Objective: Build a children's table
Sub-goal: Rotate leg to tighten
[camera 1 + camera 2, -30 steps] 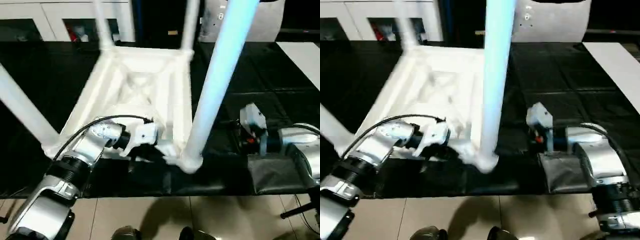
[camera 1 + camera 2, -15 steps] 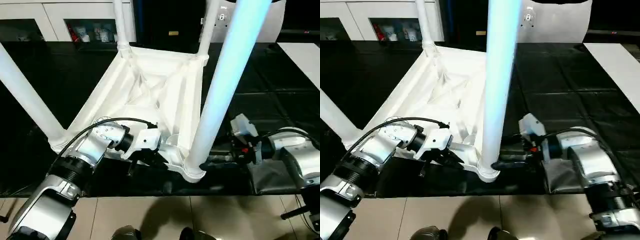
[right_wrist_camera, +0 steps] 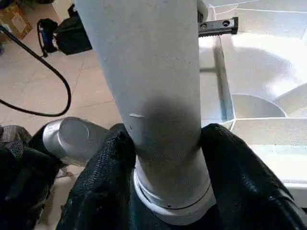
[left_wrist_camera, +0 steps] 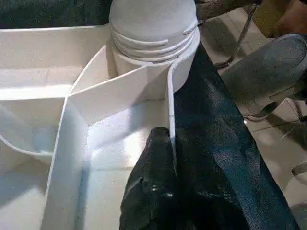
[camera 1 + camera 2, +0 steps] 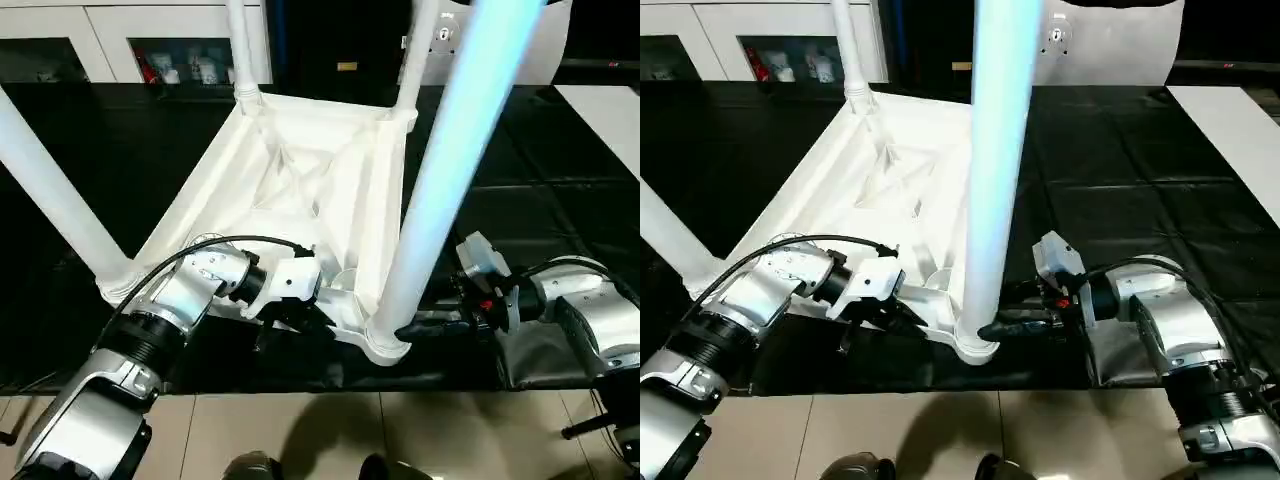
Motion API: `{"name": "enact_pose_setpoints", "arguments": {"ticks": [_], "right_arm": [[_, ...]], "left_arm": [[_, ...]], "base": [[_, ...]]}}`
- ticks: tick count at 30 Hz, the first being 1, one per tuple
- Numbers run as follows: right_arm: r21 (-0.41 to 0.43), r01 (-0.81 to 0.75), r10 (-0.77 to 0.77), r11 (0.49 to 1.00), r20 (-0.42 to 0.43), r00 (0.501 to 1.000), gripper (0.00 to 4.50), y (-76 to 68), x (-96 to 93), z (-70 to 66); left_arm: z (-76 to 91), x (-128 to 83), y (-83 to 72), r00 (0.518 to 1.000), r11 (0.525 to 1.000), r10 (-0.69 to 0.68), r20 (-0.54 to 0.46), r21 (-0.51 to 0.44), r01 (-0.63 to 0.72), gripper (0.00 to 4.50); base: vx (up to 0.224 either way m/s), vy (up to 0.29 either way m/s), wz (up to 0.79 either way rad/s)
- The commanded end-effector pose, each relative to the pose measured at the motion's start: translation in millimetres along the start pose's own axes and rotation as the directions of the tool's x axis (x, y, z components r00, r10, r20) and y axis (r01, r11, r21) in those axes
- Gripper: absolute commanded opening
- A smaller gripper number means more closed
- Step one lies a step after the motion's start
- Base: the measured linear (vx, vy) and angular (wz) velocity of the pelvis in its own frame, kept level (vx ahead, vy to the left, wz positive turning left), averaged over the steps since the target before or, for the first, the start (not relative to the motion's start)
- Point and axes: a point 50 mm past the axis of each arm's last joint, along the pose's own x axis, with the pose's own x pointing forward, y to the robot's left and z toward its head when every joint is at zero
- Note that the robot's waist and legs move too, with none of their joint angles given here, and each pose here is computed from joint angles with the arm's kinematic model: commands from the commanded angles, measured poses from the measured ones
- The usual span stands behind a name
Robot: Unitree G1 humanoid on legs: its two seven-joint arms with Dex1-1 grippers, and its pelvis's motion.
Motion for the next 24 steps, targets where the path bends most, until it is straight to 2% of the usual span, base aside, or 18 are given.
{"name": "enact_pose_setpoints", "arguments": {"ticks": [1, 5, 8, 10, 11, 13, 14, 15, 17, 18, 19, 20, 21, 23, 24], "right_arm": [[0.013, -0.057, 0.056, 0.998, 0.058, 0.997, 1.94, 6.3, 9.5, 3.4], [0.045, -0.025, 0.020, 0.999, 0.111, 0.994, 1.91, 9.5, 13.8, 3.3], [0.086, 0.085, -0.097, 0.993, 0.144, 0.985, 1.91, 5.0, 18.6, 6.8], [0.140, 0.284, -0.303, 0.948, 0.135, 0.943, 1.91, -9.0, 22.8, 6.2], [0.141, 0.287, -0.306, 0.947, 0.135, 0.942, 1.91, -9.2, 22.8, 6.1], [0.191, 0.443, -0.469, 0.876, 0.120, 0.875, 1.87, -21.0, 28.6, 7.0], [0.191, 0.446, -0.472, 0.874, 0.120, 0.873, 1.81, -21.2, 28.8, 7.0], [0.207, 0.515, -0.542, 0.832, 0.109, 0.833, 1.71, -25.4, 34.0, 8.1], [0.218, 0.545, -0.575, 0.809, 0.104, 0.812, 1.56, -26.7, 37.5, 8.9], [0.230, 0.582, -0.614, 0.780, 0.099, 0.783, 1.50, -28.4, 40.9, 10.2], [0.269, 0.640, -0.680, 0.720, 0.089, 0.728, 1.50, -30.7, 46.6, 12.8], [0.270, 0.641, -0.682, 0.718, 0.089, 0.726, 1.50, -30.8, 46.7, 12.9], [0.310, 0.678, -0.730, 0.666, 0.085, 0.678, 1.50, -32.1, 50.8, 15.1], [0.301, 0.670, -0.722, 0.679, 0.109, 0.683, 1.50, -30.4, 54.2, 17.7], [0.290, 0.662, -0.714, 0.691, 0.130, 0.688, 1.77, -29.2, 56.0, 19.5]], "left_arm": [[11.4, 1.9, 4.3, 1.000, 0.999, -0.005, 0.019, 0.032, 0.005, 0.00], [13.0, 3.5, 9.7, 0.996, 0.997, 0.076, 0.042, -0.022, -0.075, 0.00], [14.5, 4.5, 14.6, 0.988, 0.988, 0.144, 0.050, -0.065, -0.141, 0.00], [17.6, 7.7, 19.5, 0.974, 0.971, 0.218, 0.057, -0.117, -0.210, 0.00], [17.7, 7.8, 19.6, 0.974, 0.970, 0.219, 0.057, -0.117, -0.211, 0.00], [23.7, 13.1, 26.0, 0.951, 0.944, 0.300, 0.067, -0.167, -0.286, 0.00], [23.9, 13.3, 26.2, 0.951, 0.943, 0.302, 0.068, -0.168, -0.288, 0.00], [30.2, 18.4, 31.3, 0.929, 0.919, 0.361, 0.084, -0.201, -0.339, 0.00], [34.2, 21.6, 33.7, 0.916, 0.905, 0.390, 0.091, -0.222, -0.363, 0.00], [38.4, 25.5, 35.7, 0.903, 0.890, 0.417, 0.105, -0.246, -0.383, 0.00], [44.6, 31.7, 37.8, 0.884, 0.870, 0.452, 0.118, -0.275, -0.409, 0.00], [44.8, 31.9, 37.9, 0.883, 0.870, 0.453, 0.119, -0.275, -0.409, 0.00], [48.3, 36.2, 38.7, 0.871, 0.857, 0.477, 0.120, -0.286, -0.430, 0.00], [50.2, 38.3, 38.9, 0.866, 0.852, 0.486, 0.117, -0.285, -0.440, 0.00], [51.6, 39.8, 39.1, 0.865, 0.851, 0.489, 0.114, -0.281, -0.444, 0.00]], "base": [[0.000, 0.000, 0.00], [0.000, 0.000, 0.00], [0.000, 0.000, 0.00], [0.000, 0.000, 0.00], [0.000, 0.000, 0.00], [0.000, 0.000, 0.00], [0.000, 0.000, 0.00], [0.000, 0.000, 0.00], [0.000, 0.000, 0.00], [0.000, 0.000, 0.00], [0.000, 0.000, 0.00], [0.000, 0.000, 0.00], [0.000, 0.000, 0.00], [0.000, 0.000, 0.00], [0.000, 0.000, 0.00]]}}
